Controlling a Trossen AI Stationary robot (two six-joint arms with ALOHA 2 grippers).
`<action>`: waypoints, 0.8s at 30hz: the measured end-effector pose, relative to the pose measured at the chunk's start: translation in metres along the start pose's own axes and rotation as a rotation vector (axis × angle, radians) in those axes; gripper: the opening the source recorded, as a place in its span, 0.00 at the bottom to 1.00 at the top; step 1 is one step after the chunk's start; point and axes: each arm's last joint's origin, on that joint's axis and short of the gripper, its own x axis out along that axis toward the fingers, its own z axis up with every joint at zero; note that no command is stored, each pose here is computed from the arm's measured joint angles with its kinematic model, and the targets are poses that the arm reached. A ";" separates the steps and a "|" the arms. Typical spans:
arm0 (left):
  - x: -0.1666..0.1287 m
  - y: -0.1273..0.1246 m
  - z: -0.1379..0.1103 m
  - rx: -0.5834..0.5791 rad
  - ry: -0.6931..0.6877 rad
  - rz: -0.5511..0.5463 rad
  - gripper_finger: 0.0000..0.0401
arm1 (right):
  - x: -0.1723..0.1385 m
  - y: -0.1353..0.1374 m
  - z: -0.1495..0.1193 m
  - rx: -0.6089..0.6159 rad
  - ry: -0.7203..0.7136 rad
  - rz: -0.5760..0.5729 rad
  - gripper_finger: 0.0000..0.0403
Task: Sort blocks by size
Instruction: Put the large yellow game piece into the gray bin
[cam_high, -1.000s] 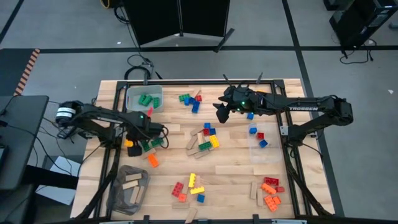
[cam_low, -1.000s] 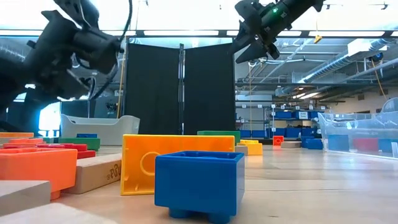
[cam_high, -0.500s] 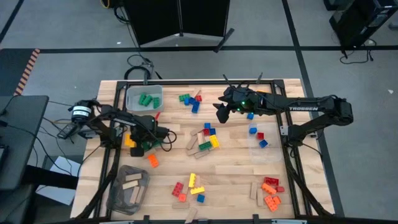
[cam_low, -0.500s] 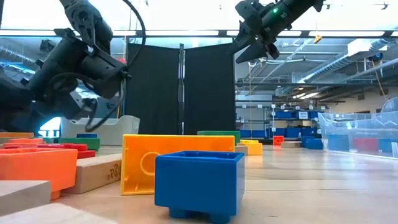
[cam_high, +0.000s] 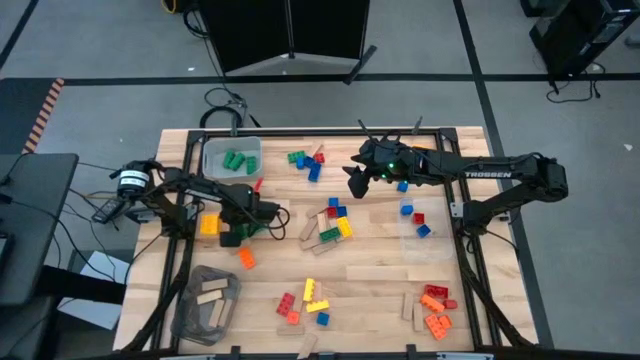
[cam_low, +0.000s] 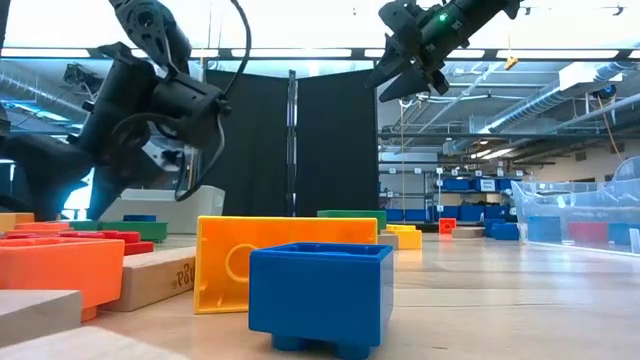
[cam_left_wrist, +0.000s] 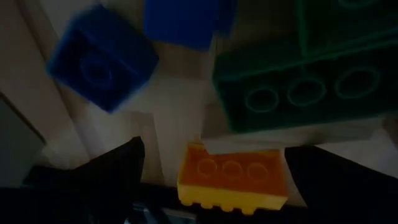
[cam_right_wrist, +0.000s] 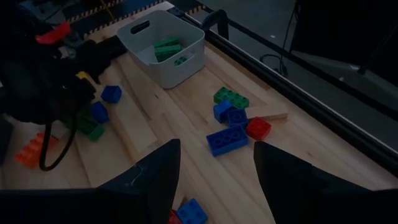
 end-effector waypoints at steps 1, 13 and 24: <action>0.000 0.000 0.000 0.000 0.000 0.000 0.98 | 0.000 0.000 0.000 0.000 0.000 0.000 0.55; -0.001 0.001 -0.013 0.020 0.132 0.015 0.98 | 0.000 0.000 -0.001 -0.014 0.006 -0.002 0.55; -0.002 -0.002 -0.013 0.056 0.137 -0.113 0.98 | 0.000 0.000 -0.001 -0.020 0.006 -0.002 0.55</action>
